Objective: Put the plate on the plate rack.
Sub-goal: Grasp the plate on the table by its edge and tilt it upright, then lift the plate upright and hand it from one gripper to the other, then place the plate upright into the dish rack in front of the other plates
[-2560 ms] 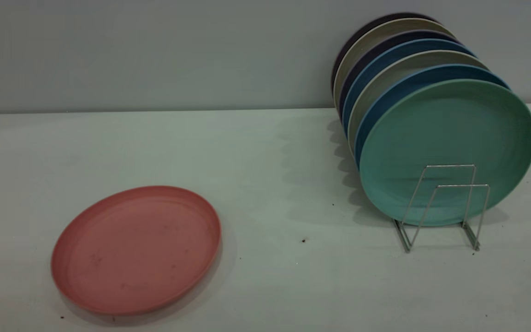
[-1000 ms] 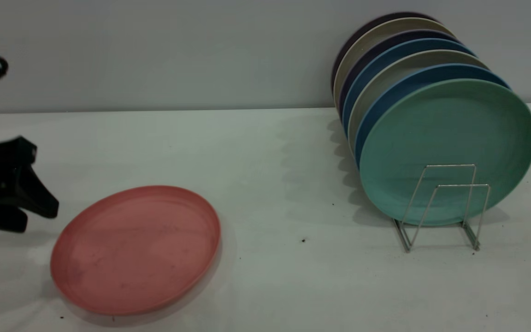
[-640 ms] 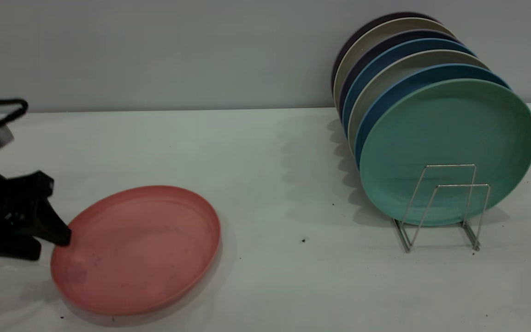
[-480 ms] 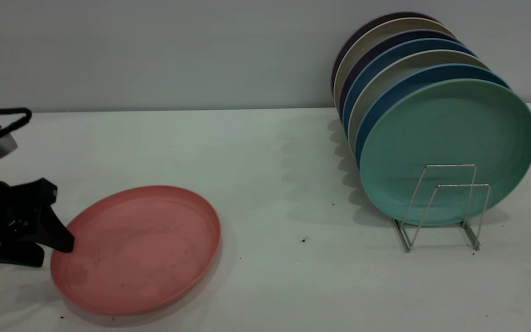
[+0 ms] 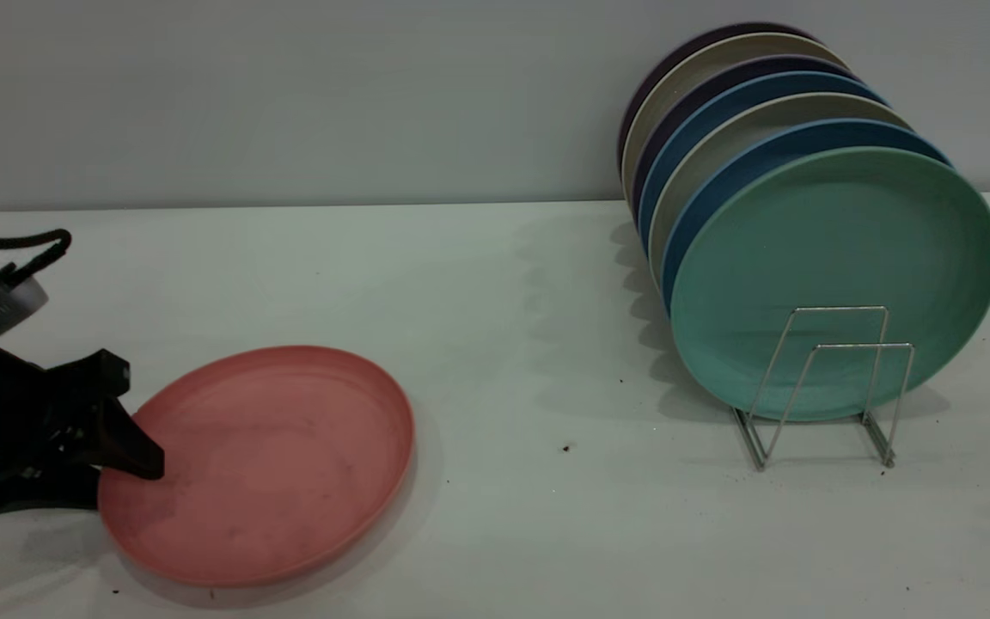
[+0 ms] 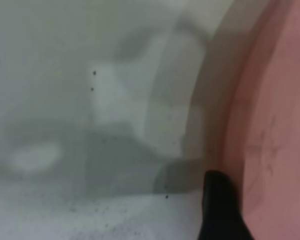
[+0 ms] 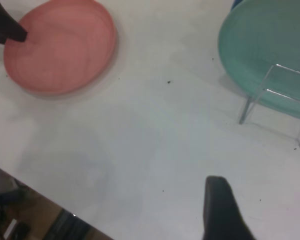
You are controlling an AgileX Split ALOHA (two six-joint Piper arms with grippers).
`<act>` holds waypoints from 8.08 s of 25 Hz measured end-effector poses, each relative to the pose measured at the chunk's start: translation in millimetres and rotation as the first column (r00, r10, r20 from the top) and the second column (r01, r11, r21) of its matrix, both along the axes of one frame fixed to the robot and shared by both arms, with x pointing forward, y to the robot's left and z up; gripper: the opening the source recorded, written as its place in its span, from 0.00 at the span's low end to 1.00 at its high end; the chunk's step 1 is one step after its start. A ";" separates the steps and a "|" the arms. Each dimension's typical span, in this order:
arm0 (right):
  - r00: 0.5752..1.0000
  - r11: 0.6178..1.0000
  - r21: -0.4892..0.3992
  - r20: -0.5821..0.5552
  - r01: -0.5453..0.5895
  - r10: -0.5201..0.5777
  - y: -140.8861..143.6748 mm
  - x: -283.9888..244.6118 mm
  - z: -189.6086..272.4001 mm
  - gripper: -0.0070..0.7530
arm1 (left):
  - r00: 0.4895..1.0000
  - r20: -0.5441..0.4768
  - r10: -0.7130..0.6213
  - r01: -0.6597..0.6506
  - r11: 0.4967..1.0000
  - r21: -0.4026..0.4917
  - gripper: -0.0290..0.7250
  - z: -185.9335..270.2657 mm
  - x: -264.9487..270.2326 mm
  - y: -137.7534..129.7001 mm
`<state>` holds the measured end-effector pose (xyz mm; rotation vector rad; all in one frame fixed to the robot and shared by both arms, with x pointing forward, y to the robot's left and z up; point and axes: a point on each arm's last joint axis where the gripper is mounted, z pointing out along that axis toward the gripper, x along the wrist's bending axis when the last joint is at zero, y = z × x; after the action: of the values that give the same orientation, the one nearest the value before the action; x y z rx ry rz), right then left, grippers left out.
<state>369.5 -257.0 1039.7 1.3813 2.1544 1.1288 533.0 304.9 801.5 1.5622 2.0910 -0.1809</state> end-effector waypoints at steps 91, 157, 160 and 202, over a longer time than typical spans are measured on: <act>0.922 0.902 0.429 -0.323 -0.058 0.213 68.3 143.6 -137.5 0.58 | 0.818 0.423 -0.389 0.477 0.871 -0.122 0.06 57.3 20.7 -90.2; 0.721 0.597 -0.640 0.095 -0.484 0.686 -17.1 183.0 -13.6 0.18 | 0.944 0.276 -0.183 0.241 0.951 -0.194 0.49 60.3 34.5 -12.2; 0.699 0.563 -0.655 0.074 -0.503 0.711 -13.8 190.1 -15.5 0.18 | 0.944 0.276 -0.182 0.240 0.951 -0.193 0.49 60.2 34.6 -12.1; 0.675 0.520 -0.684 0.053 -0.512 0.736 -11.4 212.9 -17.5 0.18 | 0.947 0.268 -0.178 0.228 0.959 -0.169 0.49 58.5 35.1 -10.1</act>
<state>582.4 -268.4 1022.2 0.0400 2.4731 0.6329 568.1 294.8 860.0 1.5880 1.6645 -0.2430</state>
